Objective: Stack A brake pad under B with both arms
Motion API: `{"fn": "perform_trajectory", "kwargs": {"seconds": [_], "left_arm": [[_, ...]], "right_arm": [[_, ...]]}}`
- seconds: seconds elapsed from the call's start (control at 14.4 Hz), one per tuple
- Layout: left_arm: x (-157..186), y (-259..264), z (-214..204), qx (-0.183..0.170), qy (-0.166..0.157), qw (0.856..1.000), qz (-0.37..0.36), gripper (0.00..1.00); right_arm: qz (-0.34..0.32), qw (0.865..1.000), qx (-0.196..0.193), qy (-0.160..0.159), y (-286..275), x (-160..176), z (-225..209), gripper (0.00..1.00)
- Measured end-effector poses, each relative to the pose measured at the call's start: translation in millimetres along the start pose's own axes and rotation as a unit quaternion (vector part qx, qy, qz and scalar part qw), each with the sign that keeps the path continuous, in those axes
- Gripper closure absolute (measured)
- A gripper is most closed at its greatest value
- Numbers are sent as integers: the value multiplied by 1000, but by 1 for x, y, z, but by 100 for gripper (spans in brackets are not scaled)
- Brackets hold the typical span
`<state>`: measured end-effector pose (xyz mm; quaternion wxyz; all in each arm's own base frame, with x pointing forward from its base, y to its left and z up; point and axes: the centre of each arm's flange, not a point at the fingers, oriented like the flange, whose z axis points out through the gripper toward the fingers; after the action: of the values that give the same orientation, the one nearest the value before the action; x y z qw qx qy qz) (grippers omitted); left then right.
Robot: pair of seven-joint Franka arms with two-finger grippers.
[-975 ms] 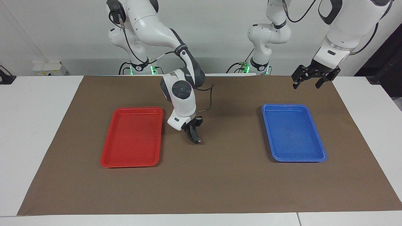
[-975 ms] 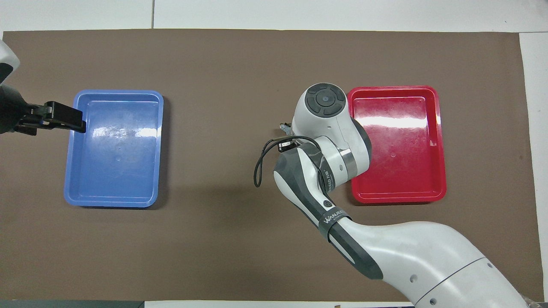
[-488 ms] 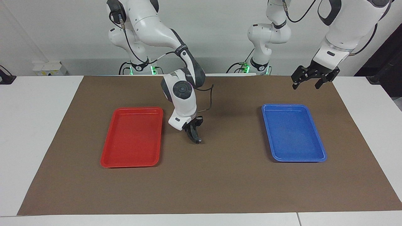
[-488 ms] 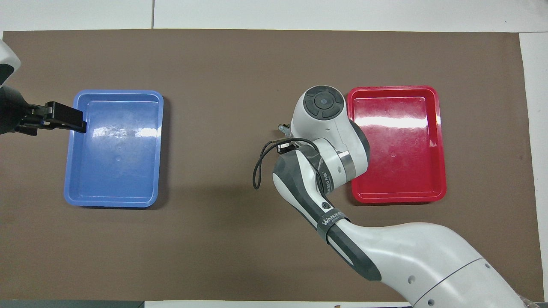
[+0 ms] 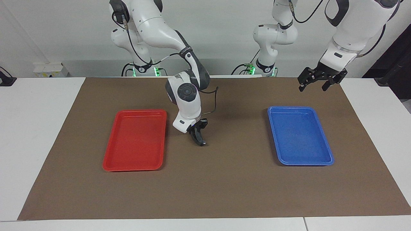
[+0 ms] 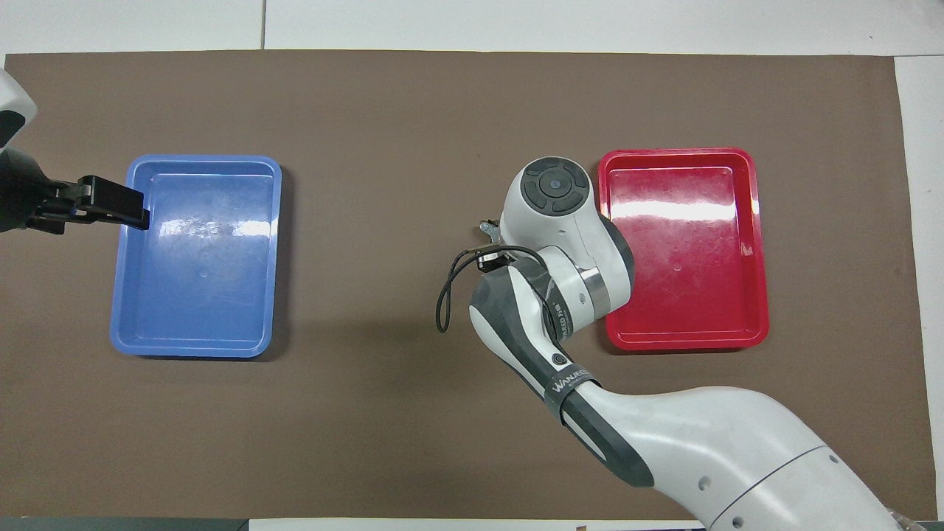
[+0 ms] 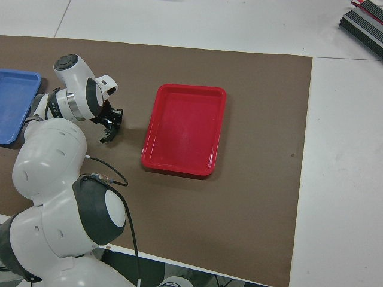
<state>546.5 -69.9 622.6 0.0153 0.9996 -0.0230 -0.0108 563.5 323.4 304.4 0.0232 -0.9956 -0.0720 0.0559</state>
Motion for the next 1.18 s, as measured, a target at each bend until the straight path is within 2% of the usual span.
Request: {"fn": "perform_trajectory", "kwargs": {"seconds": [1.18], "left_arm": [[0, 0, 1, 0, -1, 1000, 0, 0]], "right_arm": [[-10, 1000, -3, -5, -6, -13, 8, 58]]}}
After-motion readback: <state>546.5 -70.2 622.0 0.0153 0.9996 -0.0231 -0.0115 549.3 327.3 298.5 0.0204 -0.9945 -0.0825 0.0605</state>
